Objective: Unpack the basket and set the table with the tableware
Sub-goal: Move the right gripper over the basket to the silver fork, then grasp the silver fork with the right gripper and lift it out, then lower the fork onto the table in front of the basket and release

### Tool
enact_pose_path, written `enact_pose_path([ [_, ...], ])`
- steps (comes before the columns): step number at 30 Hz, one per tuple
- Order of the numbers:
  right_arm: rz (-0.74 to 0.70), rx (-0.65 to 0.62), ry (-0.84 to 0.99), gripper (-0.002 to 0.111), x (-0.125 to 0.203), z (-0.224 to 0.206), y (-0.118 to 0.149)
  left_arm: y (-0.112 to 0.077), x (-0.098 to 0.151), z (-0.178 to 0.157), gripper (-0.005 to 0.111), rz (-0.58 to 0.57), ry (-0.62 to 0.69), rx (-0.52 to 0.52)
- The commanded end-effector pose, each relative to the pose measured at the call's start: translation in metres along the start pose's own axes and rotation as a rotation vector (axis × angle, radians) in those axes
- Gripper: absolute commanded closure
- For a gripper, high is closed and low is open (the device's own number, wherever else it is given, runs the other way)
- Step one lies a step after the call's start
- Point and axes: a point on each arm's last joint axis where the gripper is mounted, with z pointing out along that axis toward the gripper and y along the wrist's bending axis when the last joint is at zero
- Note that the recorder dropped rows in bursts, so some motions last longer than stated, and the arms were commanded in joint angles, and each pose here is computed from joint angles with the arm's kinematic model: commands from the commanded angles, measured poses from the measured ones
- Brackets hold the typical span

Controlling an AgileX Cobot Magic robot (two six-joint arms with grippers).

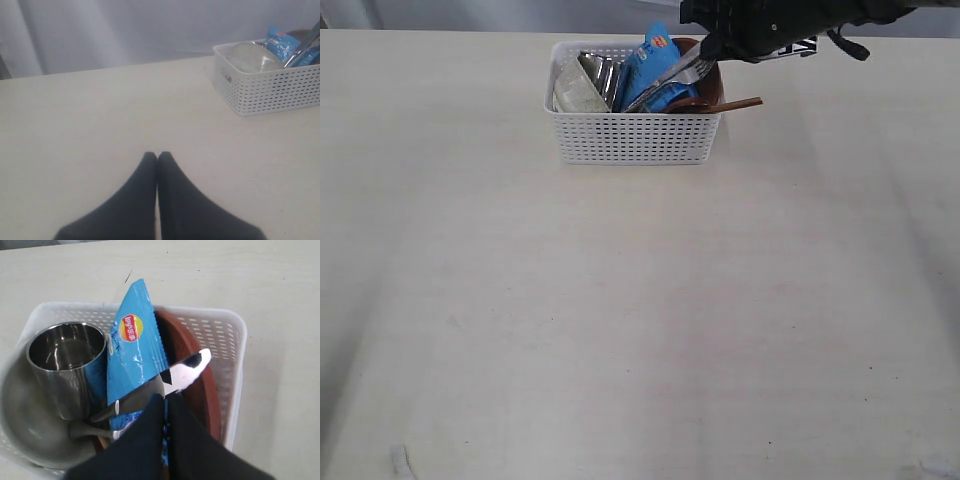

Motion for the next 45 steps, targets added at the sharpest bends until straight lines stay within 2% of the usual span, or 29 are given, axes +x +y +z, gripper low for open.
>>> enact_pose_path([
  [1,-0.057,-0.007,-0.035,0.109,-0.010,-0.018,0.010,0.000,0.000,0.000,0.107,0.004,-0.005,-0.004],
  [6,-0.077,-0.020,-0.085,0.109,-0.021,-0.040,0.021,0.000,0.000,0.000,0.107,0.004,-0.005,-0.004],
  [11,-0.174,-0.008,-0.118,0.109,-0.030,-0.070,0.032,0.000,0.000,0.000,0.107,0.004,-0.005,-0.004],
  [22,-0.404,0.010,-0.196,0.109,-0.041,-0.169,0.067,0.000,0.000,0.000,0.107,0.004,-0.005,-0.004],
  [30,-0.508,-0.053,-0.044,0.109,-0.016,-0.226,0.087,0.000,0.000,0.000,0.107,0.004,-0.005,-0.004],
  [34,-0.574,-0.110,0.101,0.109,0.002,-0.240,0.092,0.000,0.000,0.000,0.107,0.004,-0.005,-0.004],
  [37,-0.588,-0.153,0.208,0.109,0.013,-0.240,0.096,0.000,0.000,0.000,0.107,0.004,-0.005,-0.004],
  [41,-0.678,-0.205,0.277,0.109,0.029,-0.231,0.112,0.000,0.000,0.000,0.107,0.004,-0.005,-0.004],
  [45,-0.775,-0.191,0.377,0.109,0.052,-0.210,0.117,0.000,0.000,0.000,0.107,0.004,-0.005,-0.004],
])
